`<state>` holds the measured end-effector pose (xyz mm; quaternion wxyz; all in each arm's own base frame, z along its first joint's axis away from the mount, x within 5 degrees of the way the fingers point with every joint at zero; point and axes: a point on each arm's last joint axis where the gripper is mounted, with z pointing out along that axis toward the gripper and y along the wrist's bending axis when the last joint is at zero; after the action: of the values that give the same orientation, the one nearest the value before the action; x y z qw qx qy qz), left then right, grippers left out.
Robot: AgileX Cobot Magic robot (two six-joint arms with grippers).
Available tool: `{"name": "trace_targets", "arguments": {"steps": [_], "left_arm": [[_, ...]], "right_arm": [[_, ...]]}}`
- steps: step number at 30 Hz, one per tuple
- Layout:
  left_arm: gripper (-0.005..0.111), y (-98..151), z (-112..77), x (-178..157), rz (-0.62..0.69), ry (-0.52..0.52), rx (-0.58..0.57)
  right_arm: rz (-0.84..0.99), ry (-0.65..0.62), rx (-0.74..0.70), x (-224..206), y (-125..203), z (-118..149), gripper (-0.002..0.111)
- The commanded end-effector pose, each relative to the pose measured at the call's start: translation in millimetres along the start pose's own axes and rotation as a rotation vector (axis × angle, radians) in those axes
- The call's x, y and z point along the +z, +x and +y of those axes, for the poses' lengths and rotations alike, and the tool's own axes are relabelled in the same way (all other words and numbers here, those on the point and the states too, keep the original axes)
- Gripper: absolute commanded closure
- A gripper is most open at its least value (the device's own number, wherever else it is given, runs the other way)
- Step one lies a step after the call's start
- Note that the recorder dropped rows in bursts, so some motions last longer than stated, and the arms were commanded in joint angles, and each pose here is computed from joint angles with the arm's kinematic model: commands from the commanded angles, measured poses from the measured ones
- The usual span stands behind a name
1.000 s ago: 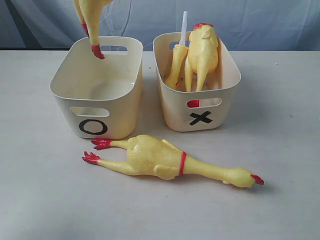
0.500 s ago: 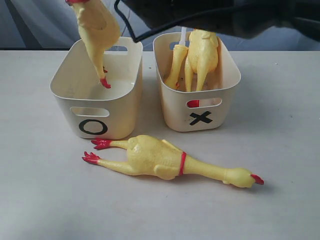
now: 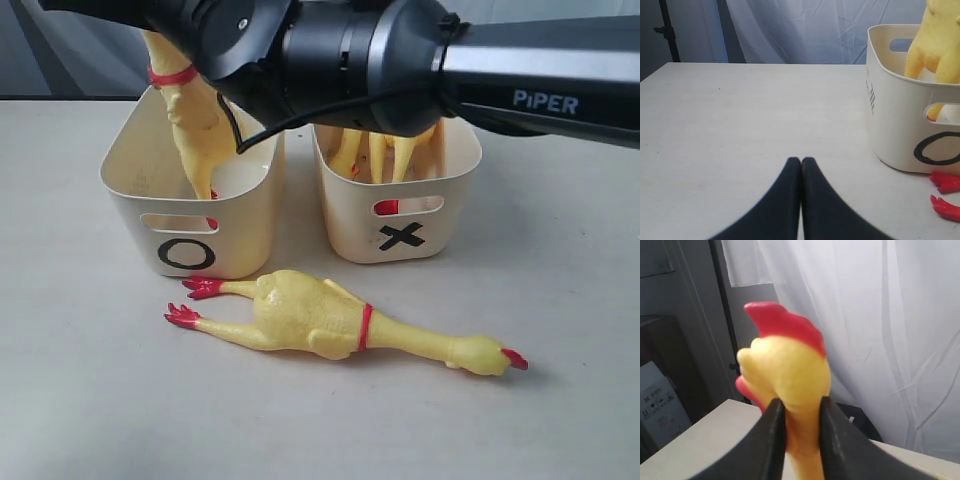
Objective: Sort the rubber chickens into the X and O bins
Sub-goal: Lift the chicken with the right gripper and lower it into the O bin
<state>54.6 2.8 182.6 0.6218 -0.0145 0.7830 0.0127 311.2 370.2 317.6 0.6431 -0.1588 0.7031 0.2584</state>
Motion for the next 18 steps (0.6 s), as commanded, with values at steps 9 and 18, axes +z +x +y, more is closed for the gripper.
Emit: {"name": "trace_targets", "arguments": {"steps": [9,18], "left_arm": [[0.107,-4.1,-0.6,-1.0,-0.024,0.011,0.001],[0.107,-4.1,-0.6,-1.0,-0.024,0.011,0.001]], "right_arm": [[-0.106,0.128,0.072,-3.1,-16.9,-12.2,0.058],[-0.158,0.080,0.086,-33.1,-69.8,-9.1,0.058]]}}
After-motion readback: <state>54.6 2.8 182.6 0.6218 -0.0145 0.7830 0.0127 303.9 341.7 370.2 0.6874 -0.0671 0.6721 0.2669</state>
